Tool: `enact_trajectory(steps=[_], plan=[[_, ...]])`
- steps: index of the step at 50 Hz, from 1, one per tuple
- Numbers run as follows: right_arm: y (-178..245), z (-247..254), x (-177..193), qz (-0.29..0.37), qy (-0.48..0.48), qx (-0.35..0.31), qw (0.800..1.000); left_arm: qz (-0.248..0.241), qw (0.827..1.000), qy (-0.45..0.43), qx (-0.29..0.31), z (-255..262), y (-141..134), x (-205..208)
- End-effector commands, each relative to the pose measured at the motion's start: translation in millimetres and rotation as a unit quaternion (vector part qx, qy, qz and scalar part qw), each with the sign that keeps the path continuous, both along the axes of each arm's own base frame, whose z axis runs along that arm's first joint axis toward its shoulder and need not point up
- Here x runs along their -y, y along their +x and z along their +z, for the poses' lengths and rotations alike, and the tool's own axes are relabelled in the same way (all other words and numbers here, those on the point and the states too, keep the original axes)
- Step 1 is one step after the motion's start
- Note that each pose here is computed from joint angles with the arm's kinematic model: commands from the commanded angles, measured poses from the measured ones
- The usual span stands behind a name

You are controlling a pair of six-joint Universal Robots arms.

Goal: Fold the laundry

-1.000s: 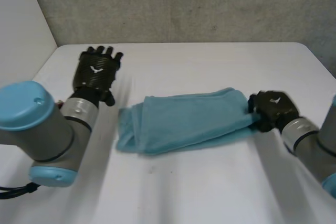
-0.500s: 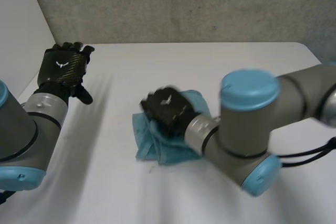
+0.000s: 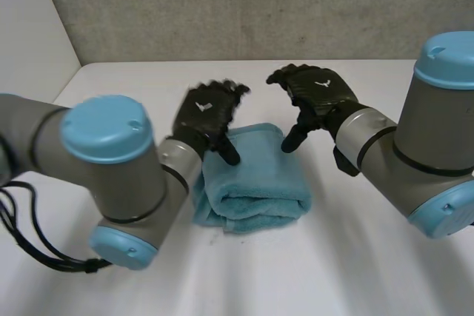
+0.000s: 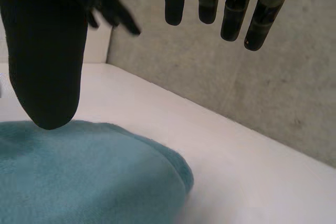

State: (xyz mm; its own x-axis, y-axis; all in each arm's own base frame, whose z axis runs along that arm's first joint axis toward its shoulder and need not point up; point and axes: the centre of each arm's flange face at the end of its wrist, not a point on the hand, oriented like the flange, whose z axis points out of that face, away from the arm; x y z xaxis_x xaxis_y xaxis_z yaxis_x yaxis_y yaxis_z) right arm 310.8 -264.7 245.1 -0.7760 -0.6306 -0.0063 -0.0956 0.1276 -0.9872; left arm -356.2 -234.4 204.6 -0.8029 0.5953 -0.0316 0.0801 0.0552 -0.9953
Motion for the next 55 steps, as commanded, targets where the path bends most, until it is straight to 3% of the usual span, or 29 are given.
enact_trajectory(steps=[1,8,16,24,32,37,41,46,55], plan=[[-1,-40,12,0.003,0.071,-0.028,0.997,0.017,0.996,0.076,0.031,-29,1,-6],[5,-86,20,0.012,0.156,-0.068,0.985,0.087,0.99,0.085,0.064,-42,19,1],[8,-97,27,0.021,0.169,-0.093,0.981,0.085,0.986,0.083,0.12,-51,28,-2],[10,-82,32,0.028,0.134,-0.1,0.986,0.075,0.986,0.075,0.126,-46,26,-8],[-5,10,36,-0.005,0.028,-0.046,0.999,0.085,0.995,0.004,0.055,33,29,-6],[-45,82,30,-0.092,-0.066,-0.009,0.993,0.116,0.992,-0.049,0.008,98,53,-1],[-69,102,28,-0.147,-0.1,-0.005,0.984,0.161,0.985,-0.058,0.002,135,91,7],[-93,116,21,-0.189,-0.112,-0.003,0.976,0.152,0.987,-0.048,0.007,153,112,-4],[-107,106,14,-0.205,-0.097,-0.03,0.973,0.135,0.99,-0.038,0.006,155,119,-11]])
